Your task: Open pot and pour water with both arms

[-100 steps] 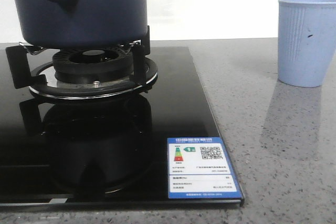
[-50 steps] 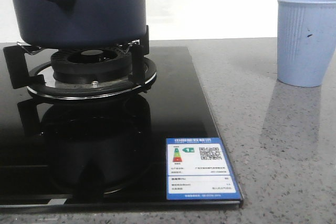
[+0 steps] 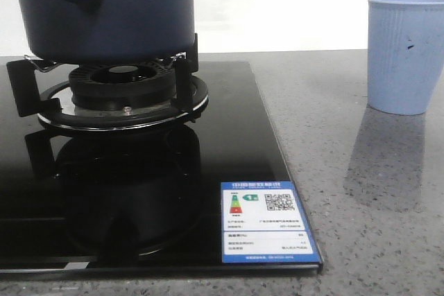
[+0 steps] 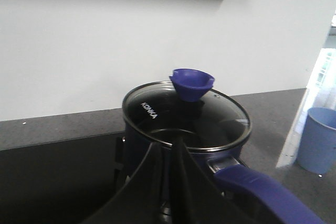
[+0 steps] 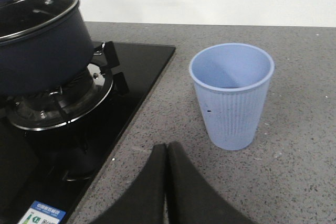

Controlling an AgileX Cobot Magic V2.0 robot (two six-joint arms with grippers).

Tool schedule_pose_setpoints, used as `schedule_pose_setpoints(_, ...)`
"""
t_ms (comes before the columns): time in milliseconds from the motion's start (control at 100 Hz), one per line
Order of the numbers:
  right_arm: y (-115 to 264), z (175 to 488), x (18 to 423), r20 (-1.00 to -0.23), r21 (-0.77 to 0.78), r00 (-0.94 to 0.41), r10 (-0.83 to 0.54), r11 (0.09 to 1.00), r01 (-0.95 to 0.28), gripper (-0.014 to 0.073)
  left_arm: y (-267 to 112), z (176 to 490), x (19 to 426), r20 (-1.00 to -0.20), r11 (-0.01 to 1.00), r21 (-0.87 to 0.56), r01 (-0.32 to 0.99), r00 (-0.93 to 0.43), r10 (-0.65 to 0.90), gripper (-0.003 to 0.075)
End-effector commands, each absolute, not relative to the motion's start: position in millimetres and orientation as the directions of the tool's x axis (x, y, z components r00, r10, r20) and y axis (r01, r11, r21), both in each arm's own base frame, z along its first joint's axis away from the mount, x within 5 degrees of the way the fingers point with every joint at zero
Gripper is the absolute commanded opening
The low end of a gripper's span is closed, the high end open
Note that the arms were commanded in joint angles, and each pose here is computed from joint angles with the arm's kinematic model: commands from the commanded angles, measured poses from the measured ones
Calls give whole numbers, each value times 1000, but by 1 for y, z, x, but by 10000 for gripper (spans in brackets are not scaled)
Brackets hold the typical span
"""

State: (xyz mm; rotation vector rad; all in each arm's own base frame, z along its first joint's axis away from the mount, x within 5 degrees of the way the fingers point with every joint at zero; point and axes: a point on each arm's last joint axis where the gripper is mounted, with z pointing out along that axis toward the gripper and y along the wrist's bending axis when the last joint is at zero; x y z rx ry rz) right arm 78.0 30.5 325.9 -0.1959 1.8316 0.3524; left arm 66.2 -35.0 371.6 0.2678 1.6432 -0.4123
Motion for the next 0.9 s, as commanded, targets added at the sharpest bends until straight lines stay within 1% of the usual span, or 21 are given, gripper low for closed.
schedule_pose_setpoints(0, 30, 343, 81, -974, 117, -222, 48, 943, -311, -36, -39, 386, 71, -993, 888, -114, 446, -71, -92, -15)
schedule_pose_setpoints(70, 30, 344, 80, -973, 118, -227, 46, 941, -318, 35, -42, 385, 74, -992, 875, -118, 470, -85, -88, -6)
schedule_pose_setpoints(130, 31, 347, 79, -973, 118, -228, 44, 939, -324, 147, -44, 385, 78, -992, 867, -120, 484, -95, -84, 31)
schedule_pose_setpoints(180, 31, 347, 79, -972, 125, -229, 50, 937, -327, 253, -46, 385, 80, -992, 862, -122, 493, -96, -86, 90)
schedule_pose_setpoints(190, 31, 347, 79, -972, 125, -229, 50, 937, -327, 284, -46, 385, 80, -992, 860, -122, 496, -95, -86, 111)
schedule_pose_setpoints(240, 31, 347, 79, -972, 127, -231, 51, 936, -328, 375, -48, 385, 83, -991, 857, -124, 500, -96, -88, 195)
schedule_pose_setpoints(290, 31, 347, 79, -972, 129, -231, 53, 936, -328, 426, -49, 385, 86, -991, 855, -126, 504, -92, -92, 289)
schedule_pose_setpoints(300, 31, 347, 79, -972, 129, -231, 53, 936, -328, 430, -50, 385, 86, -991, 854, -127, 505, -93, -92, 316)
schedule_pose_setpoints(320, 31, 347, 79, -972, 129, -231, 53, 936, -328, 435, -50, 385, 88, -991, 854, -128, 504, -93, -94, 342)
schedule_pose_setpoints(350, 31, 347, 79, -972, 129, -231, 53, 936, -328, 433, -51, 386, 89, -991, 851, -133, 508, -93, -99, 399)
schedule_pose_setpoints(400, 31, 347, 79, -971, 129, -232, 52, 935, -329, 429, -53, 386, 92, -990, 848, -140, 510, -92, -108, 449)
schedule_pose_setpoints(460, 32, 347, 79, -971, 129, -234, 52, 935, -330, 429, -55, 386, 97, -989, 848, -148, 509, -94, -116, 455)
schedule_pose_setpoints(610, 32, 347, 79, -970, 138, -237, 59, 933, -333, 429, -63, 384, 113, -988, 847, -152, 510, -97, -119, 423)
schedule_pose_setpoints(710, 32, 347, 78, -969, 140, -240, 59, 932, -335, 429, -71, 380, 127, -989, 849, -148, 508, -99, -113, 430)
schedule_pose_setpoints(740, 32, 347, 78, -969, 140, -240, 59, 932, -335, 429, -74, 378, 132, -989, 849, -141, 509, -102, -103, 442)
schedule_pose_setpoints(840, 33, 346, 78, -968, 141, -245, 57, 931, -337, 429, -85, 374, 145, -990, 850, -133, 509, -101, -95, 524)
schedule_pose_setpoints(890, 33, 346, 78, -967, 141, -247, 57, 931, -338, 429, -89, 372, 152, -991, 853, -133, 504, -98, -97, 551)
